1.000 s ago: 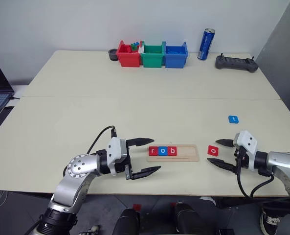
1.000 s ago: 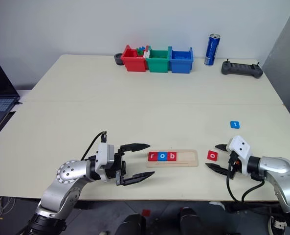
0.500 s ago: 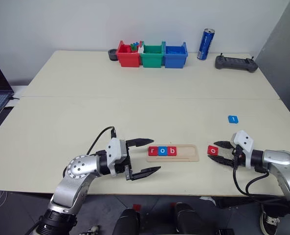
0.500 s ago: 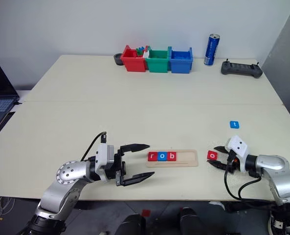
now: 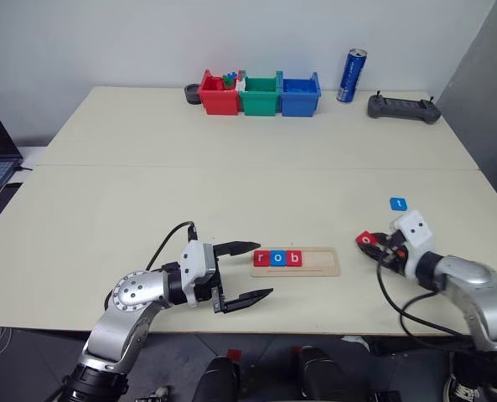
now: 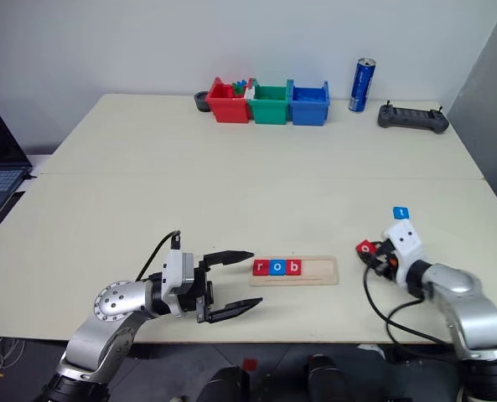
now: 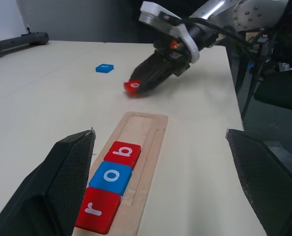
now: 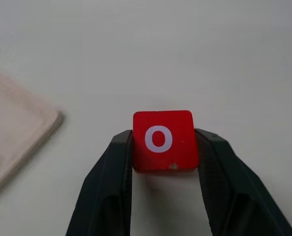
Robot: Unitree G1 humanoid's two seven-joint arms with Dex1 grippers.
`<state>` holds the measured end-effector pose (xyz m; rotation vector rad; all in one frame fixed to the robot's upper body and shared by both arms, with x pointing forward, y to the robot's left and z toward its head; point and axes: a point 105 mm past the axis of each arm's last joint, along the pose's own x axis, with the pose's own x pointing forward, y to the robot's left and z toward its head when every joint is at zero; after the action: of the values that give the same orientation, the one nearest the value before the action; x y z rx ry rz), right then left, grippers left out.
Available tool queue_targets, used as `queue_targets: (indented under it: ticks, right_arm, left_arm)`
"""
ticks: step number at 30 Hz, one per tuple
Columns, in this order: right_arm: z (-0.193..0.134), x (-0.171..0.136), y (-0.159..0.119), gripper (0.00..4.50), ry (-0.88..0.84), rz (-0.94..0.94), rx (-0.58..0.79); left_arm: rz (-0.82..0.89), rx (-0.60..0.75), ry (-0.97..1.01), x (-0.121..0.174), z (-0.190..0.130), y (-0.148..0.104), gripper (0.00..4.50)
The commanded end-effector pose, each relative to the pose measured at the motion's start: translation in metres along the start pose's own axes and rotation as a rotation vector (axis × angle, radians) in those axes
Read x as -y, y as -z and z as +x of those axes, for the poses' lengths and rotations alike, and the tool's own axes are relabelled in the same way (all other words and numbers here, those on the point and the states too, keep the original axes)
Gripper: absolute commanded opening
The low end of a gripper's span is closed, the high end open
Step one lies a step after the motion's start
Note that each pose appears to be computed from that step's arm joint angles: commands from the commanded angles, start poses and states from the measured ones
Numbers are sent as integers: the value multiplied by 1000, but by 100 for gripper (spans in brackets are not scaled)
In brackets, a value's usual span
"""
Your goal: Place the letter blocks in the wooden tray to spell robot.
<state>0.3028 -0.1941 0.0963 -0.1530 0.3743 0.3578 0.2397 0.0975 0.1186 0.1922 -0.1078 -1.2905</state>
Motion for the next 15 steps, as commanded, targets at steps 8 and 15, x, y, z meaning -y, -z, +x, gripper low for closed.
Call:
queue_targets:
  ticks: [8,15]
  right_arm:
    - [-12,-17,7,144,344,241,-181]
    - [-14,-20,11,305,331,265,-206]
  left_arm:
    - [54,32,27,-4,3,-13,450]
    - [49,30,25,-2,2,-12,450]
